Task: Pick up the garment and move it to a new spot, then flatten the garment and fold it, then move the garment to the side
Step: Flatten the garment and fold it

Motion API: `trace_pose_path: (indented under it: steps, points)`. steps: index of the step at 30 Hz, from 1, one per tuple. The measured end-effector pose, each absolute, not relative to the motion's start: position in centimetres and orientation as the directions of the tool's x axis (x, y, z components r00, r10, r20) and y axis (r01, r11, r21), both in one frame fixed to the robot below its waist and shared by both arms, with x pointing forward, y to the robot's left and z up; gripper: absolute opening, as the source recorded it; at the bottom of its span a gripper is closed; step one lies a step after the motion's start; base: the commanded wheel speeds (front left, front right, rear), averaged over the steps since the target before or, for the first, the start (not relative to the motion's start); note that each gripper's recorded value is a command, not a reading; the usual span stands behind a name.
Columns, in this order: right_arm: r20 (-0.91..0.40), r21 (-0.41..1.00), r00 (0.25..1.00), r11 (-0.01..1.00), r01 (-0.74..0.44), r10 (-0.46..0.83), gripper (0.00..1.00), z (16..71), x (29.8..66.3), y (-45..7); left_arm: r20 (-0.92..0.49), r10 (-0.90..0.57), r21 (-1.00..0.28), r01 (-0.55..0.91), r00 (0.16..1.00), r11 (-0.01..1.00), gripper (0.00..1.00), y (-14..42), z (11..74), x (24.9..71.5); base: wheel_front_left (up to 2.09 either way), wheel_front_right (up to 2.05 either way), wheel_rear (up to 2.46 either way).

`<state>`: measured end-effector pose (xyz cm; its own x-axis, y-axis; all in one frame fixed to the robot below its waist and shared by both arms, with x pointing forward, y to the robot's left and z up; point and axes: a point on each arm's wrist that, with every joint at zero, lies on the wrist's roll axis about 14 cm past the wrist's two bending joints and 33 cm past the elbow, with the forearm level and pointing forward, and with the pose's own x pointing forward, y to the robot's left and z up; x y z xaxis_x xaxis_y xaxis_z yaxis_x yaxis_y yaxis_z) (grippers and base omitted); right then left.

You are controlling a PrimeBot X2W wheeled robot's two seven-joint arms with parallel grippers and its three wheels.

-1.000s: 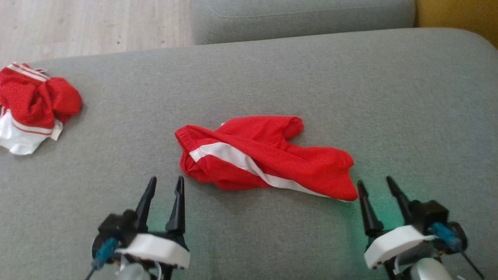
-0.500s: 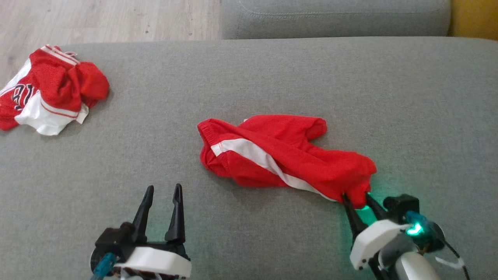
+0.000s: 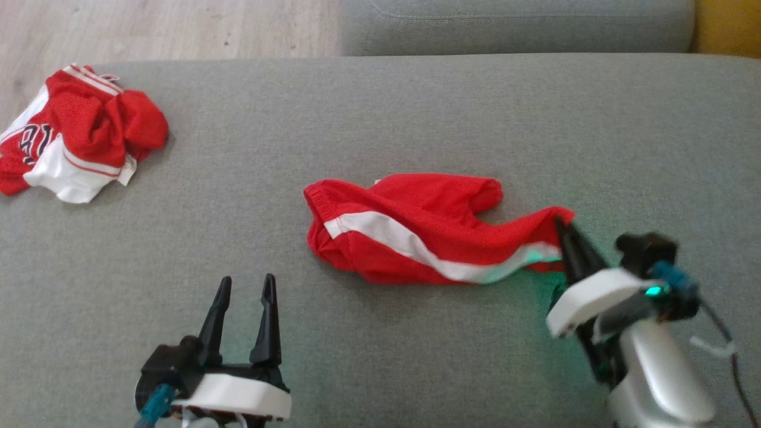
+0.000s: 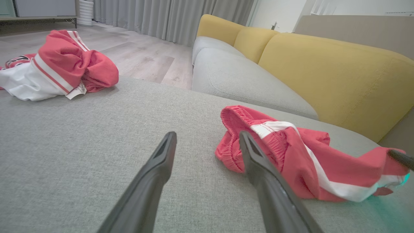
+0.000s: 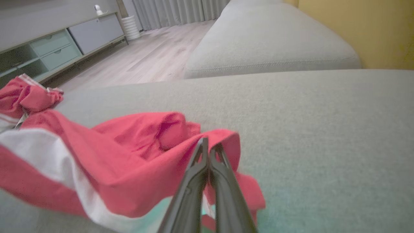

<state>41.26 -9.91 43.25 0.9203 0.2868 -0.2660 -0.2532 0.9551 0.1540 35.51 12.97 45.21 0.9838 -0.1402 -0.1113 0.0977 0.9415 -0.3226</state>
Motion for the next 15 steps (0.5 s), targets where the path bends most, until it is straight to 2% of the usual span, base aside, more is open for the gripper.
trace_pose_path:
  steps: [3,8,9,10,11,15]
  points:
    - [-0.252,0.156,0.937,0.965,-0.209,0.243,0.0,44.1,43.3,-11.2,-0.109,-0.131,-0.323,0.09,0.985,0.942,1.0,13.2,45.3,35.4,0.0,0.0,0.0]
    - [-0.312,0.132,0.928,0.976,-0.171,0.204,0.0,42.8,44.7,-12.5,-0.104,-0.114,-0.324,0.074,0.988,0.943,1.0,13.7,45.5,35.1,0.0,0.0,0.0]
    - [-0.327,0.129,0.924,0.978,-0.166,0.2,0.3,42.4,44.8,-12.6,-0.105,-0.111,-0.323,0.071,0.988,0.944,1.0,13.8,45.5,35.1,0.0,0.0,0.0]
    - [-0.338,0.122,0.921,0.979,-0.161,0.194,0.85,42.0,44.9,-12.7,-0.105,-0.108,-0.323,0.069,0.989,0.944,1.0,13.9,45.5,35.0,0.0,0.0,0.0]
    - [-0.341,0.11,0.921,0.981,-0.159,0.188,1.0,41.9,45.0,-12.9,-0.105,-0.106,-0.323,0.066,0.989,0.944,1.0,14.0,45.5,35.0,0.0,0.0,0.0]
    - [-0.317,0.095,0.936,0.987,-0.131,0.155,1.0,42.0,45.1,-13.9,-0.096,-0.105,-0.322,0.068,0.99,0.944,1.0,14.0,45.8,34.9,0.0,0.0,0.0]
